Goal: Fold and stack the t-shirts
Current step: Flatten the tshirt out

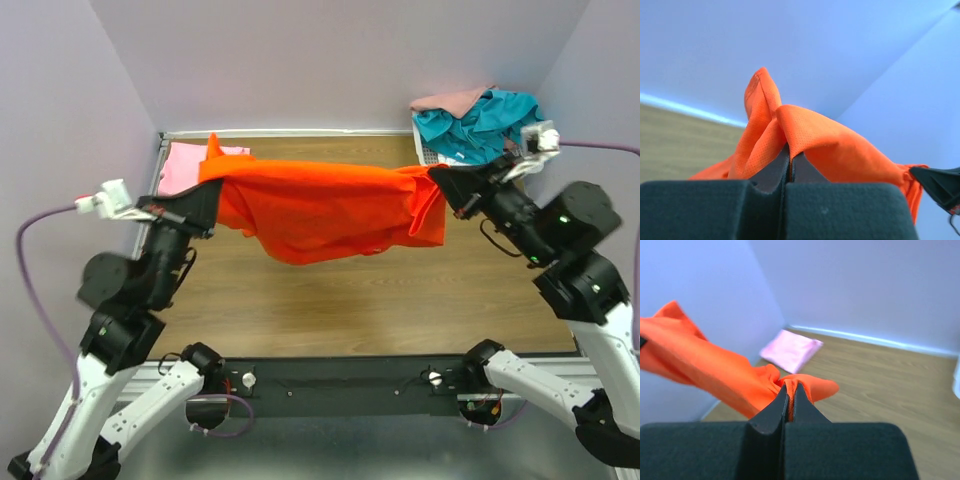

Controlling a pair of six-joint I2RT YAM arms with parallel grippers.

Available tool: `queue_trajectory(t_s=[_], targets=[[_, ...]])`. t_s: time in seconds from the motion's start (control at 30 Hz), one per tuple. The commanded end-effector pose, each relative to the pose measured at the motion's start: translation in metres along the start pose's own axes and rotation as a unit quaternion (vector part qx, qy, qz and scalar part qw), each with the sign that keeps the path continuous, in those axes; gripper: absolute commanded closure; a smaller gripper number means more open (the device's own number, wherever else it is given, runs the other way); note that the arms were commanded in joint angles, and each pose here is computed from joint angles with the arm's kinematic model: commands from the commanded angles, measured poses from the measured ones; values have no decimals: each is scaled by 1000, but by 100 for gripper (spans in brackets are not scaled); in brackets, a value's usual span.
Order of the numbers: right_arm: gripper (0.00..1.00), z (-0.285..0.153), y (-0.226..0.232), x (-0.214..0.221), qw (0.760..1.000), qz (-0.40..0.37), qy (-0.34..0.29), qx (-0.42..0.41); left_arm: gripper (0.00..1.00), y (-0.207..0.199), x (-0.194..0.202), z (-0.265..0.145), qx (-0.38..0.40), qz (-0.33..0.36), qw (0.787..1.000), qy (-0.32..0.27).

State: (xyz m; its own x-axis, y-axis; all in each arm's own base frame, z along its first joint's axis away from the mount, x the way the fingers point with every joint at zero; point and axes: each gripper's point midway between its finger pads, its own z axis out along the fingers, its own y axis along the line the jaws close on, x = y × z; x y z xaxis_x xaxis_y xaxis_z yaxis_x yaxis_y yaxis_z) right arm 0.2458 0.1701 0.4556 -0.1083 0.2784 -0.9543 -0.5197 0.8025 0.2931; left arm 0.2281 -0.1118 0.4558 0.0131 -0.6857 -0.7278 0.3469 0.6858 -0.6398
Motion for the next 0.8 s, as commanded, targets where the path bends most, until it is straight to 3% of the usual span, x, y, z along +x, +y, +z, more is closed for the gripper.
queue_trajectory(t_s=[0.0,0.13,0.2,0.33,0.43,0.47,0.53,0.57,0.6,0.63,0.67,0.7,0.77], targets=[[100,-38,55,-25,990,-2,-6,-139,100,-39,-42,-38,91,0,995,-37],[100,-51,62,-42,988,8,-26,-150,100,-56,-65,-62,144,-8,987,-74],[100,-43,45,-43,994,15,-34,-99,100,-50,-60,-54,127,-1,989,-71],[100,-16,-5,-30,999,20,-34,33,100,-10,-30,-8,10,11,999,-40],[100,11,-60,3,985,11,-10,173,99,55,7,30,-158,48,986,-17],[100,18,-74,16,978,6,3,207,84,89,31,43,-233,73,970,-3],[100,35,-123,63,946,-22,47,319,59,123,56,57,-279,98,955,31],[99,40,-137,82,937,-29,69,340,19,152,88,71,-306,115,942,71],[99,47,-150,101,932,-29,95,350,1,174,102,77,-324,120,934,90],[99,57,-185,133,915,-21,139,379,1,206,108,79,-352,120,922,103],[95,68,-193,159,919,7,175,352,1,237,142,82,-377,112,905,159],[87,68,-214,176,907,12,197,372,2,253,153,80,-397,112,893,179],[60,65,-253,209,873,5,234,428,2,276,170,75,-428,119,871,210]])
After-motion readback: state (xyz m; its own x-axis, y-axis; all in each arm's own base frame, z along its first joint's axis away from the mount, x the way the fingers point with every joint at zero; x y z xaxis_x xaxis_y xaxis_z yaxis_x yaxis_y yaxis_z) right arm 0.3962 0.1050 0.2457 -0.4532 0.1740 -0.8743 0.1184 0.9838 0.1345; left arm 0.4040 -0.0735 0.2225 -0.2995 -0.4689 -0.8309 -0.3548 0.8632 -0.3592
